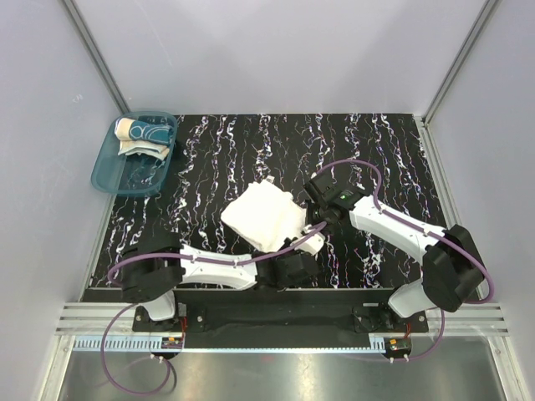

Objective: Roll the towels
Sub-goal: Roll the towel

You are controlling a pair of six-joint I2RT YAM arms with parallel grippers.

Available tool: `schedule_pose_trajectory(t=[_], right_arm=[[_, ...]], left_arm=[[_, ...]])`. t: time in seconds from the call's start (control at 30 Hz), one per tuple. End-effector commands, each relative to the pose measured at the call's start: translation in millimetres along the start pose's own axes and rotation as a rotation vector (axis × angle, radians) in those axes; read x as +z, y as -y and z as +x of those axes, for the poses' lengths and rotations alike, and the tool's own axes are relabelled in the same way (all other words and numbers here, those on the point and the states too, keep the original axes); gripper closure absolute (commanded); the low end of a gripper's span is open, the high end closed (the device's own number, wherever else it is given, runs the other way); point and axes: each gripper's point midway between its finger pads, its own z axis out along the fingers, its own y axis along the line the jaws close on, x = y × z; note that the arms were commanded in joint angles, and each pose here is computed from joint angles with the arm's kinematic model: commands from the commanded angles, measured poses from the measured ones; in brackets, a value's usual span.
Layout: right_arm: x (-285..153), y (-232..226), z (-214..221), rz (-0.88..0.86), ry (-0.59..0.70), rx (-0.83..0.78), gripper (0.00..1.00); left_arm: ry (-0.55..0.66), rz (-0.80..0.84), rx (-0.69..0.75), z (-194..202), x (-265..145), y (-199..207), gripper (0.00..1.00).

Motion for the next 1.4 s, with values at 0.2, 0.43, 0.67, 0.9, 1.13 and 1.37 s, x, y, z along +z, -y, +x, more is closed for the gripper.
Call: schedule_pose_trajectory(t=[0.2,0.43,0.67,0.9,1.13,1.37], right_arm=[[-28,-11,-24,-0.004,0.053,-0.01,0.39],[-69,20,-81,0.056,0.194,0.071,0.04],[-96,26,-99,-0.036,0.302,0.122,0.04],[-79,-22,-51,-0.478,0.237,0.134,0.06],[-41,-23,-25,-0.608,0.202,0.187,0.03],[-11,-18,-31,-0.626,0.262,0.186,0.0]], left_arm=[[0.024,0.228,-0.284,-12,-13,-1,1.0],[0.034,0.344,-0.441,-25,-25,-11,1.0],[0.002,0.552,-0.666,-38,-25,-17,1.0],[-0.07,0.724,-0.992,-42,-26,-30,1.0],[-0.189,0.856,-1.135,-31,-16,-19,1.0],[-0.224,0.921,-1.218,-32,-12,-18,1.0]])
